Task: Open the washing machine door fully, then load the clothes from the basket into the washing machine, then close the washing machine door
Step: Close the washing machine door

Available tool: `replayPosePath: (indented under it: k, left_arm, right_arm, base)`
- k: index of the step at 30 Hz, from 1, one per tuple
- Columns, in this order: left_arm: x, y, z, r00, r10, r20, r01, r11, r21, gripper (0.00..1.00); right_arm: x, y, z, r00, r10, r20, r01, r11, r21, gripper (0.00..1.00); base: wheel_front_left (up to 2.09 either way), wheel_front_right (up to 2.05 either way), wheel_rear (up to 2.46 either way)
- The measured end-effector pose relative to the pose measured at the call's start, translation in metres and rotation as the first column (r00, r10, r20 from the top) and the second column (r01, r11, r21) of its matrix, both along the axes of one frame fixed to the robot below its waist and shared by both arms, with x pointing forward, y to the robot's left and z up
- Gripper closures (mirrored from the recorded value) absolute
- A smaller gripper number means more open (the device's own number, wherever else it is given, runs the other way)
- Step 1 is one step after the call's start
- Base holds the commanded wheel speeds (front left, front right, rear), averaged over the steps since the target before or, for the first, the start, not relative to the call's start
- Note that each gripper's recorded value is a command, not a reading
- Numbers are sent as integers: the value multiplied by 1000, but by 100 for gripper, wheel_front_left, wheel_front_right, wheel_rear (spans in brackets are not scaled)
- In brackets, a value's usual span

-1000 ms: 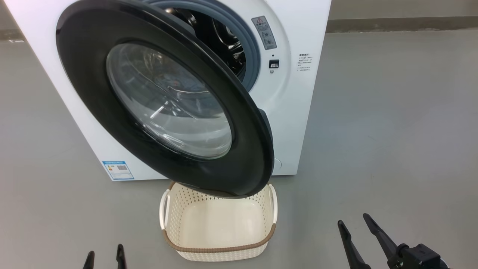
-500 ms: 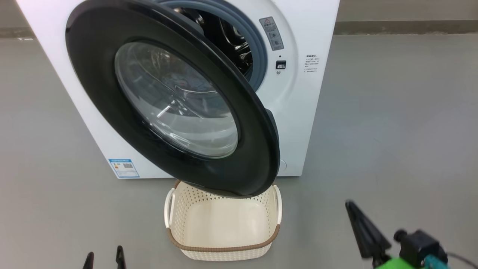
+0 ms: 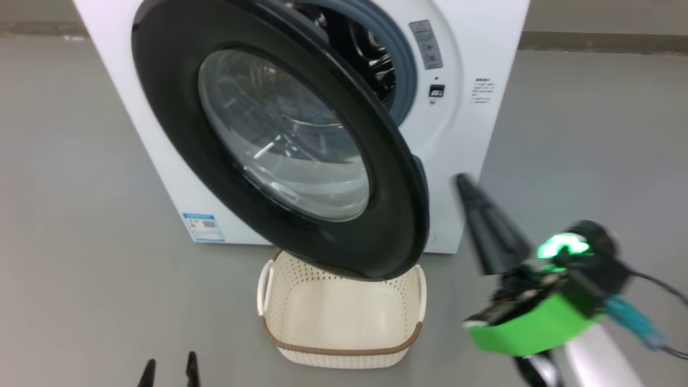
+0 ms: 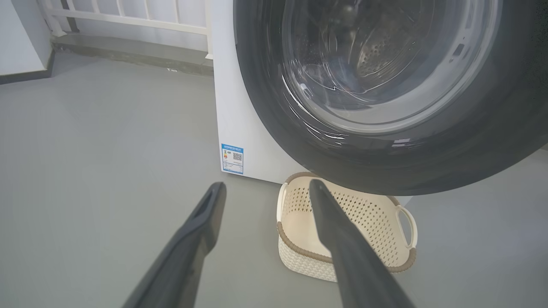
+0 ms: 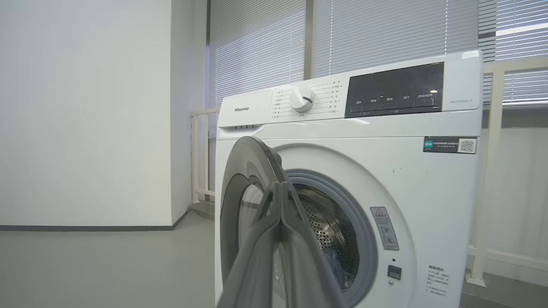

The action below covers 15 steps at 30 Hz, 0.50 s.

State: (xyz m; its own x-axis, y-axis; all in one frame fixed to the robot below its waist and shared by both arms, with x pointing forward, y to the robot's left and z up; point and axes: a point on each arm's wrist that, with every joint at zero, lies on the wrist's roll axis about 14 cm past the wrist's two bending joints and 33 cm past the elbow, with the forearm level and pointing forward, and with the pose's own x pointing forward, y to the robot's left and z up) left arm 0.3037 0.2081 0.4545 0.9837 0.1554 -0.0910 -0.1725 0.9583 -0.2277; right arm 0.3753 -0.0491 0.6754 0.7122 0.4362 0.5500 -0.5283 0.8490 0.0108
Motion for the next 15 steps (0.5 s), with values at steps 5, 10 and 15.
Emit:
replayPosePath:
  k: [5,10,15]
  left_arm:
    - [-1,-2,-3,1000,7,-10,-8,1000,-24,0]
    - [7,-2,2,1000,13,3,-13,999,-33,0]
    - [12,4,1,999,33,-4,-34,999,-35,0]
  right_arm:
    - [1,49,-25,984,154,-85,-156,987,-26,100]
    - [16,68,-66,958,193,-213,-207,977,-48,100]
    - [35,70,-93,937,188,-295,-212,976,-51,100]
  base:
    - [0,0,0]
    - [0,0,0]
    - [0,0,0]
